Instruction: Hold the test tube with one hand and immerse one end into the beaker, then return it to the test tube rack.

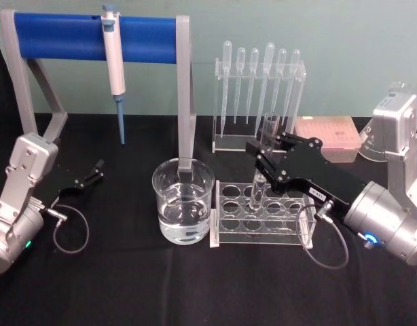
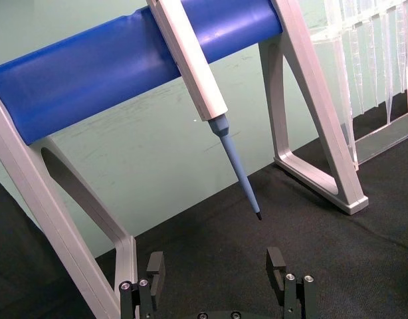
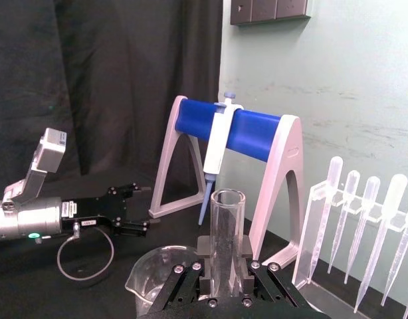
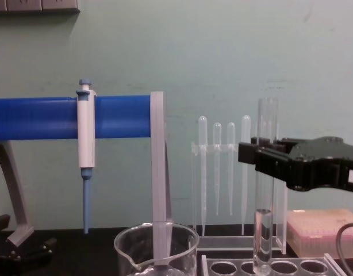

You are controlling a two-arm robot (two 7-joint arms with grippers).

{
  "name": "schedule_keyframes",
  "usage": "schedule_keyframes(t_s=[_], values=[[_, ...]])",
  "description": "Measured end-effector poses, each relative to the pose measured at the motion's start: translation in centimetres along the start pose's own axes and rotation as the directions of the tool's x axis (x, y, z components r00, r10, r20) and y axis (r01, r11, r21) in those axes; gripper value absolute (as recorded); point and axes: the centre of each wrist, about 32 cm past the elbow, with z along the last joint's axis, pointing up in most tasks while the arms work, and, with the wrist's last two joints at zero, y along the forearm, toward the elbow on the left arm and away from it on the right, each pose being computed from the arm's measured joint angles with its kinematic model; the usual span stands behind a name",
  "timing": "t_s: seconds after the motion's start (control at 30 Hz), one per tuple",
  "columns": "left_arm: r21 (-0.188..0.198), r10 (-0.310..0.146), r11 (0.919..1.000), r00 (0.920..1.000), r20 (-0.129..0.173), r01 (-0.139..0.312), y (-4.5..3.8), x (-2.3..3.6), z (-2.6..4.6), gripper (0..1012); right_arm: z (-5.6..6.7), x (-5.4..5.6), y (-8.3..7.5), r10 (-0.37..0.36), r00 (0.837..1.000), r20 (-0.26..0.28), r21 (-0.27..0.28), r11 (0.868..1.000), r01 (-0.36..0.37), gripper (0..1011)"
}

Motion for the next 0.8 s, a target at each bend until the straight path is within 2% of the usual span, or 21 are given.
schedule_keyframes(t_s=[0.23, 0.8], values=[[0.000, 0.000, 1.0000, 1.0000, 0.000, 0.000, 0.00, 0.00, 0.00, 1000, -1.2, 0.0, 0.1, 0.001, 1.000, 0.002, 0.002, 1.000, -0.001, 238], [0.000, 0.000, 1.0000, 1.0000, 0.000, 0.000, 0.00, 0.00, 0.00, 1000, -3.5, 0.2, 0.4, 0.008, 1.000, 0.006, -0.032, 0.999, -0.008, 238]])
